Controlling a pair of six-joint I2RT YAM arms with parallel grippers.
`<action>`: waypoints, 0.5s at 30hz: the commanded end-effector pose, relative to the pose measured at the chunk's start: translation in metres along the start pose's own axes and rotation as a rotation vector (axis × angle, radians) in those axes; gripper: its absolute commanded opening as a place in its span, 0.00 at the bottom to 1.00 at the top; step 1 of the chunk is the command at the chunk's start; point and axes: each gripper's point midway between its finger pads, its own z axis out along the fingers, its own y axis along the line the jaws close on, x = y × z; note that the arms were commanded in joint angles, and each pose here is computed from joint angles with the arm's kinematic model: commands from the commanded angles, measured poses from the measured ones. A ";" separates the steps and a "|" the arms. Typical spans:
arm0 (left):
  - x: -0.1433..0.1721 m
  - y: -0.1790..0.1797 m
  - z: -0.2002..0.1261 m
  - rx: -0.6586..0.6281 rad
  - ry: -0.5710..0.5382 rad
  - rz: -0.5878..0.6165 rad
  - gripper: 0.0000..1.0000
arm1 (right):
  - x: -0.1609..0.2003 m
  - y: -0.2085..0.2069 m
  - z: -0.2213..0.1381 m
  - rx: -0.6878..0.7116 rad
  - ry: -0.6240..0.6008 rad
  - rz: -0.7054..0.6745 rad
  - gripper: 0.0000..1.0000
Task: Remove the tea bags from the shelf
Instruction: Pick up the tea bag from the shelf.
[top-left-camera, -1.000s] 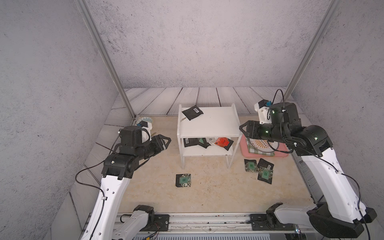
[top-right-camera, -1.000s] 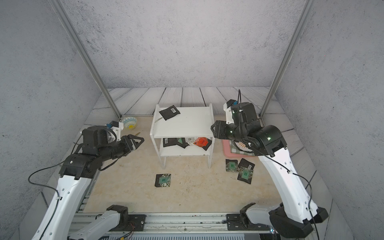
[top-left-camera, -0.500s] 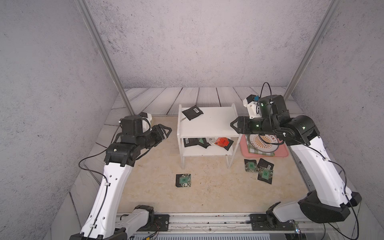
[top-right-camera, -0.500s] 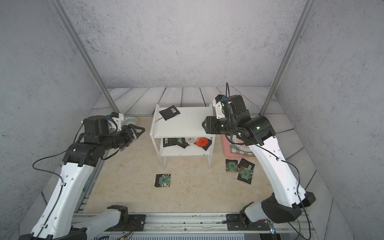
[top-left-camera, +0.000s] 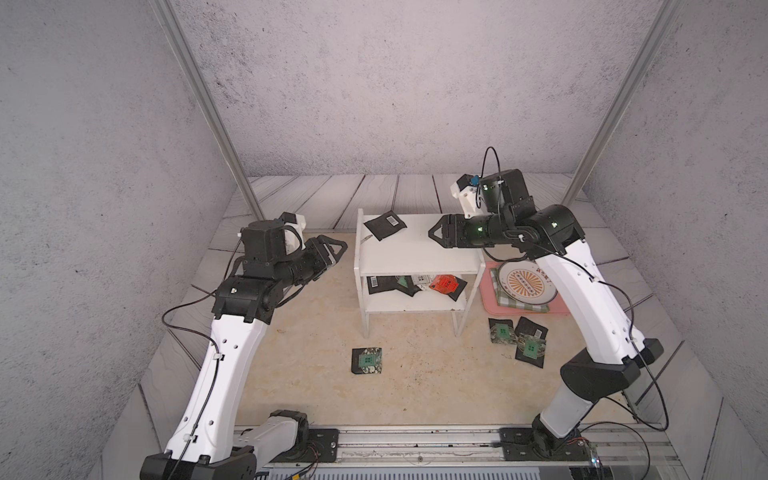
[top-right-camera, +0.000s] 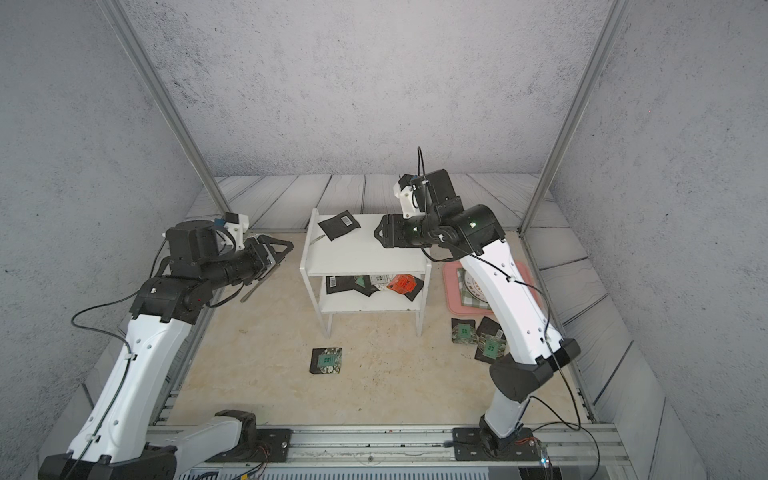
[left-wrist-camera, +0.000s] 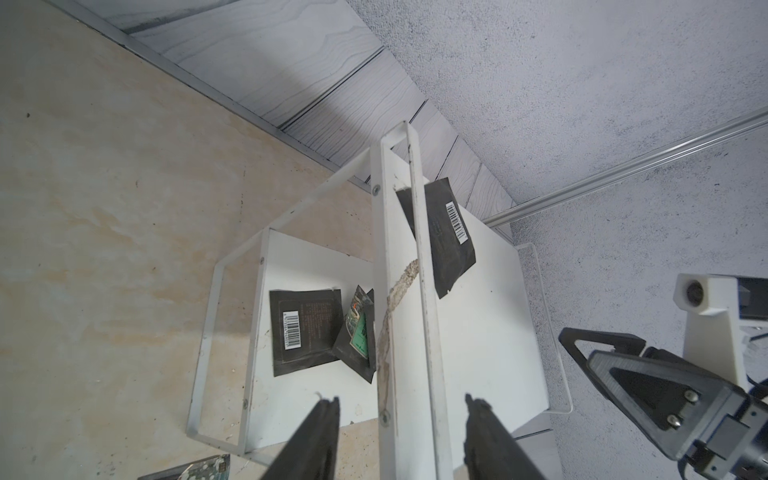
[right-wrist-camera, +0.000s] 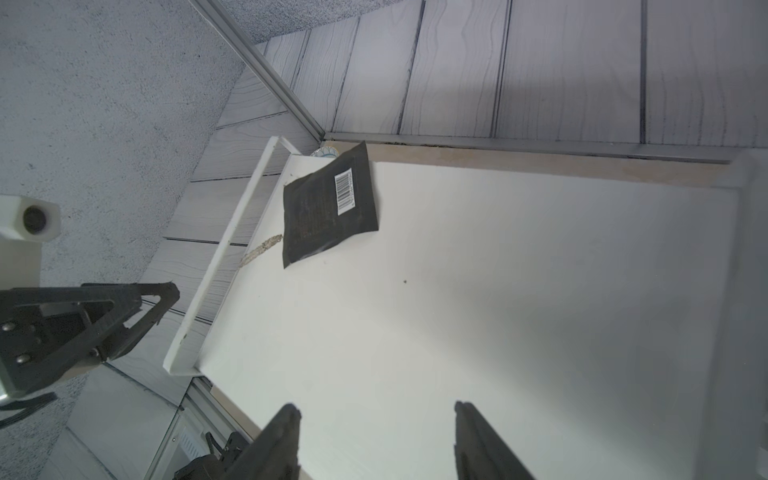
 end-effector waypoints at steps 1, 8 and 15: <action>-0.006 -0.009 -0.004 0.036 -0.016 0.009 0.53 | -0.009 0.011 0.020 -0.051 0.006 -0.010 0.64; -0.001 -0.006 -0.002 0.040 -0.002 0.006 0.53 | -0.023 0.010 0.058 -0.034 0.012 -0.027 0.66; 0.006 0.000 0.000 0.036 0.014 0.001 0.53 | -0.019 -0.001 0.097 0.054 0.030 -0.085 0.67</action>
